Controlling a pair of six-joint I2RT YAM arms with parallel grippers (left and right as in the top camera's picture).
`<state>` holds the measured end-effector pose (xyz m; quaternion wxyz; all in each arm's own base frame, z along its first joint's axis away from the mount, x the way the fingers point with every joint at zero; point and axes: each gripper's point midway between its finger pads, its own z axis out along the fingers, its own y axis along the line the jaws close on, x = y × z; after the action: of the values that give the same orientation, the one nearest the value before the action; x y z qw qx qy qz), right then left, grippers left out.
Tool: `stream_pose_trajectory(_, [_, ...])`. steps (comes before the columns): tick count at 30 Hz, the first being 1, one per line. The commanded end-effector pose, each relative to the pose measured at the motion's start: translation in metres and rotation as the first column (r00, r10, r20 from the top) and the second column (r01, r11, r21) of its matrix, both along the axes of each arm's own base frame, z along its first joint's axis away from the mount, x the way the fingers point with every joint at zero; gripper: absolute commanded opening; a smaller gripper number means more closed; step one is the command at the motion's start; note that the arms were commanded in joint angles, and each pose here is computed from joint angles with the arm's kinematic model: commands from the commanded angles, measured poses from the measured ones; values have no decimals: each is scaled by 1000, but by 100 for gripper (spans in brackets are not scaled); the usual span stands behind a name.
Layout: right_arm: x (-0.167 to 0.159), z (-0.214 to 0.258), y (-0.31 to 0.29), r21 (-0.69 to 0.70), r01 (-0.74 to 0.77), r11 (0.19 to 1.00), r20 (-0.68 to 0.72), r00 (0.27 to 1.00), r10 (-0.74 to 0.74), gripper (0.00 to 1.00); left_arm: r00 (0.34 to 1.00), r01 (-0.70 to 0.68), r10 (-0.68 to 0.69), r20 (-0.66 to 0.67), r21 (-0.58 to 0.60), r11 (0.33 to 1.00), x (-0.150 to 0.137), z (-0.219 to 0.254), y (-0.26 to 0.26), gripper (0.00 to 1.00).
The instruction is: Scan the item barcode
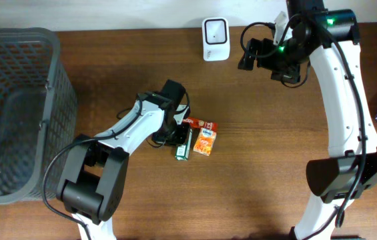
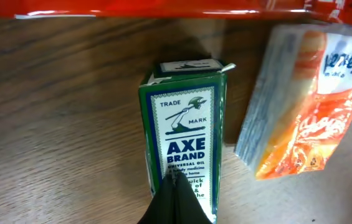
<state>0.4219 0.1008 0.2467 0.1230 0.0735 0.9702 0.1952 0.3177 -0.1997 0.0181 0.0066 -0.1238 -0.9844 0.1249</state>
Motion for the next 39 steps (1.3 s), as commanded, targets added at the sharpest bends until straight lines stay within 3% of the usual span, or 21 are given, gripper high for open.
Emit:
stream_pose_trajectory(1, [1,-1,-1,-10,-4,1000,5,1000,4,99,1000,-23,22,9,150,988,4,-26,25,0])
stream_pose_trajectory(8, [1,-1,-1,-10,-4,1000,5,1000,4,99,998,-66,62,27,200,978,8,-26,34,0])
stream_pose_trajectory(11, [1,-1,-1,-10,-4,1000,5,1000,4,98,996,-75,63,70,177,981,29,38,24,0])
stream_pose_trajectory(12, [1,-1,-1,-11,-4,1000,5,1000,4,99,993,-80,64,100,164,983,36,61,21,7])
stream_pose_trajectory(13, [1,-1,-1,-10,-4,1000,5,1000,4,99,989,-86,66,134,149,985,44,89,18,41])
stream_pose_trajectory(14, [1,-1,-1,-10,-4,1000,5,1000,4,99,985,-95,67,161,170,981,49,101,22,92])
stream_pose_trajectory(15, [1,-1,-1,-11,-4,1000,5,1000,4,99,984,-97,67,165,184,978,49,101,25,99])
stream_pose_trajectory(20, [1,-1,-1,-11,-4,1000,5,1000,4,99,999,-38,42,-32,111,993,2,60,8,99])
stream_pose_trajectory(24, [1,-1,-1,-10,-4,1000,5,1000,4,98,998,56,-54,-40,68,996,-24,12,-15,100])
stream_pose_trajectory(27, [1,-1,-1,-10,-4,1000,5,1000,4,99,996,71,-75,40,104,992,-12,8,-18,95])
stream_pose_trajectory(29, [1,-1,-1,-11,-4,1000,5,1000,4,99,994,52,-69,86,181,982,-2,7,-4,77])
stream_pose_trajectory(30, [1,-1,-1,-10,-4,1000,5,1000,4,99,995,42,-58,86,181,983,0,8,0,76])
stream_pose_trajectory(33, [1,-1,-1,-10,-4,1000,5,1000,4,99,988,-48,28,151,133,990,28,61,18,79])
stream_pose_trajectory(35, [1,-1,-1,-10,-4,1000,5,1000,4,99,969,-128,105,223,93,987,42,109,42,89])
stream_pose_trajectory(38, [1,-1,-1,-10,-4,1000,5,1000,4,99,941,-295,272,201,95,951,43,119,89,86])
stream_pose_trajectory(39, [1,-1,-1,-10,-4,1000,5,1000,4,99,944,-307,287,161,120,944,34,108,99,54])
